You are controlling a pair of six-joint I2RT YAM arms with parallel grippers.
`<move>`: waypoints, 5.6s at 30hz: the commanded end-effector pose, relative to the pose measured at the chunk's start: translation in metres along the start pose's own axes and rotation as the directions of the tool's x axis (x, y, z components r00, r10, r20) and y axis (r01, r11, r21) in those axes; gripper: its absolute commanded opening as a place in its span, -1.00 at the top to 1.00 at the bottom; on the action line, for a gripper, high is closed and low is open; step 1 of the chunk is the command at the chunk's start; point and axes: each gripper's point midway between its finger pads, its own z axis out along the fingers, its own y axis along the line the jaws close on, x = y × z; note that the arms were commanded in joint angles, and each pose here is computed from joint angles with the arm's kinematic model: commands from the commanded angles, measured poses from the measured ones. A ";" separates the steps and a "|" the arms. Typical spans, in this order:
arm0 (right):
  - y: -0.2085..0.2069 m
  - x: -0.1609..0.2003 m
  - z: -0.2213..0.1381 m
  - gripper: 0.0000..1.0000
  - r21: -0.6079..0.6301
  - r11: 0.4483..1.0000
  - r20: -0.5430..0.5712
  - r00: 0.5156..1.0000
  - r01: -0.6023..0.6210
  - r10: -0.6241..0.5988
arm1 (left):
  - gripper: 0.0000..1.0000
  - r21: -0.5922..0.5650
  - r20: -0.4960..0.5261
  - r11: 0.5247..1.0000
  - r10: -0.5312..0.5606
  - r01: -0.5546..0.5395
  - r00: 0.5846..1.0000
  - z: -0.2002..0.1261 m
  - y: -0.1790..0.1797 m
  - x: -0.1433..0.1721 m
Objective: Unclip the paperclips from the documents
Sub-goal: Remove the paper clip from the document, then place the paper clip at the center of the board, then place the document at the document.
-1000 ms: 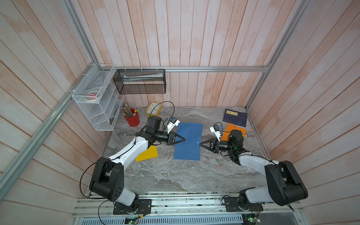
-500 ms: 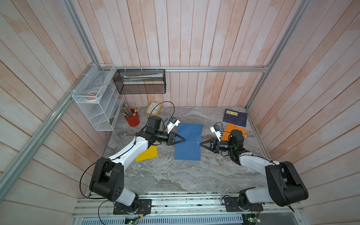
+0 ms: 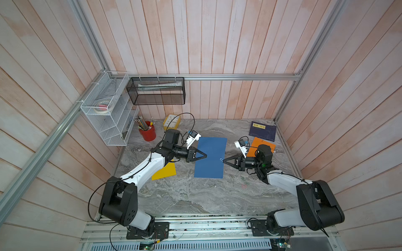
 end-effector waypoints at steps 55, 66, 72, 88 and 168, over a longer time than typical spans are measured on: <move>-0.041 0.030 -0.039 0.98 0.305 0.925 0.111 0.974 -0.225 0.200 | 1.00 -0.040 0.031 0.998 0.044 -0.043 0.999 -0.011 -0.001 -0.009; -0.088 0.106 -0.074 0.99 0.539 0.662 0.227 0.847 -0.521 0.481 | 1.00 -0.038 0.035 0.998 0.044 -0.042 0.998 -0.010 0.002 -0.009; -0.095 0.137 -0.082 0.99 0.567 0.565 0.279 0.785 -0.600 0.553 | 1.00 -0.040 0.033 0.999 0.038 -0.036 0.999 -0.010 0.003 -0.007; -0.099 0.172 -0.092 0.89 0.682 0.430 0.264 0.748 -0.591 0.609 | 1.00 -0.049 0.032 0.999 0.022 -0.020 0.999 -0.006 0.013 -0.007; -0.063 0.063 -0.065 -0.21 0.662 0.644 0.128 0.904 -0.383 0.407 | 0.12 -0.921 0.257 0.145 -0.467 0.360 0.846 -0.192 0.229 0.129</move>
